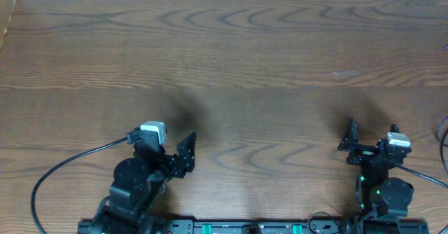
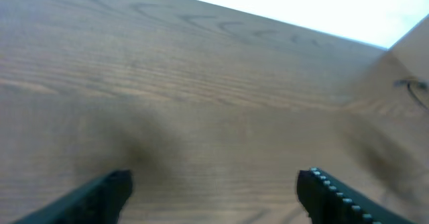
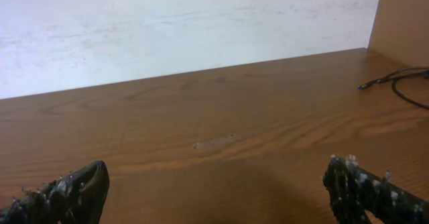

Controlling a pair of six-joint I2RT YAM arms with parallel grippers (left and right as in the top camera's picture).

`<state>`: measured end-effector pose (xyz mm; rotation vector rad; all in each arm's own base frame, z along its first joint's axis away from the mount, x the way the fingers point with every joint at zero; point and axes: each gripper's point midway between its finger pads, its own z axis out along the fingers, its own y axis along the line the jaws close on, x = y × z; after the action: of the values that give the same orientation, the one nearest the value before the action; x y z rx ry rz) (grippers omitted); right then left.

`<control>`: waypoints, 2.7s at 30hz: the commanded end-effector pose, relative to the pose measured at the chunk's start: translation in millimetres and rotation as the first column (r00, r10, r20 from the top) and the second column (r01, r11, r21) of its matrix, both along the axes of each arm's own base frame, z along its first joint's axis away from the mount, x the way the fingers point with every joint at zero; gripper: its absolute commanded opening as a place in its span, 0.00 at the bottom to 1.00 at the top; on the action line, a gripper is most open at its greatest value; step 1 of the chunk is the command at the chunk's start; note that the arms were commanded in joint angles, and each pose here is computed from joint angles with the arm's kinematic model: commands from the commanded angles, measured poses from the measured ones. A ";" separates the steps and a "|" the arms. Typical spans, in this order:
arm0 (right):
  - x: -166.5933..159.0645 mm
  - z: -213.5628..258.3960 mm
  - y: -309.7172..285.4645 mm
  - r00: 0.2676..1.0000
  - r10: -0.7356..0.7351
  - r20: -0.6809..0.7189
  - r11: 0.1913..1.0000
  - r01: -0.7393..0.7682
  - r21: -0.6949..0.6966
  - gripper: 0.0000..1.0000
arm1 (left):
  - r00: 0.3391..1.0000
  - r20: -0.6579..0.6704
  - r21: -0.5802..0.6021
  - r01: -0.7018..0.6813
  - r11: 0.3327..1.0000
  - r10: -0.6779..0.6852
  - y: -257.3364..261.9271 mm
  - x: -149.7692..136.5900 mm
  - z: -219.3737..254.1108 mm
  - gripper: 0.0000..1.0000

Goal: Untangle cables

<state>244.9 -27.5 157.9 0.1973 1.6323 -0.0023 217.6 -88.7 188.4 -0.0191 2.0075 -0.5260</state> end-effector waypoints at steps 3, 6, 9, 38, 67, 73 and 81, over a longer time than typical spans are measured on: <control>-0.3 -0.5 -1.5 1.000 -0.005 0.001 1.000 0.005 -0.010 0.99 | 0.994 -0.035 0.004 -0.104 0.995 0.104 14.1 7.4 -30.7 0.98; -0.3 -0.6 -1.5 1.000 -0.005 0.000 1.000 0.005 -0.010 0.99 | 0.990 -0.081 -0.048 -0.119 0.992 0.115 11.8 5.7 -39.7 0.98; -0.3 -0.6 -1.5 1.000 -0.005 0.000 1.000 0.005 -0.010 0.99 | 0.985 -0.053 -0.020 -0.165 0.986 0.164 20.7 10.8 -40.0 0.98; -0.3 -0.5 -1.5 1.000 -0.005 0.001 1.000 0.005 -0.010 0.99 | 0.959 0.243 0.110 -0.176 0.978 0.146 30.3 35.9 -54.3 0.98; -0.3 -0.5 -1.5 1.000 -0.005 0.001 1.000 0.005 -0.010 0.99 | 0.912 0.266 0.095 -0.346 0.933 0.311 78.8 22.3 -51.1 0.98; -0.3 -0.5 -1.5 1.000 -0.005 0.001 1.000 0.005 -0.010 0.99 | 0.913 0.263 0.097 -0.347 0.933 0.312 79.0 22.5 -51.7 0.98; -0.3 -0.5 -1.5 1.000 -0.005 0.001 1.000 0.005 -0.010 0.99 | 0.913 0.263 0.097 -0.347 0.933 0.312 79.0 22.5 -51.8 0.98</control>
<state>244.8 -27.5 158.0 0.1972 1.6319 -0.0023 241.3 -13.0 152.7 -0.2013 1.6974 -0.1954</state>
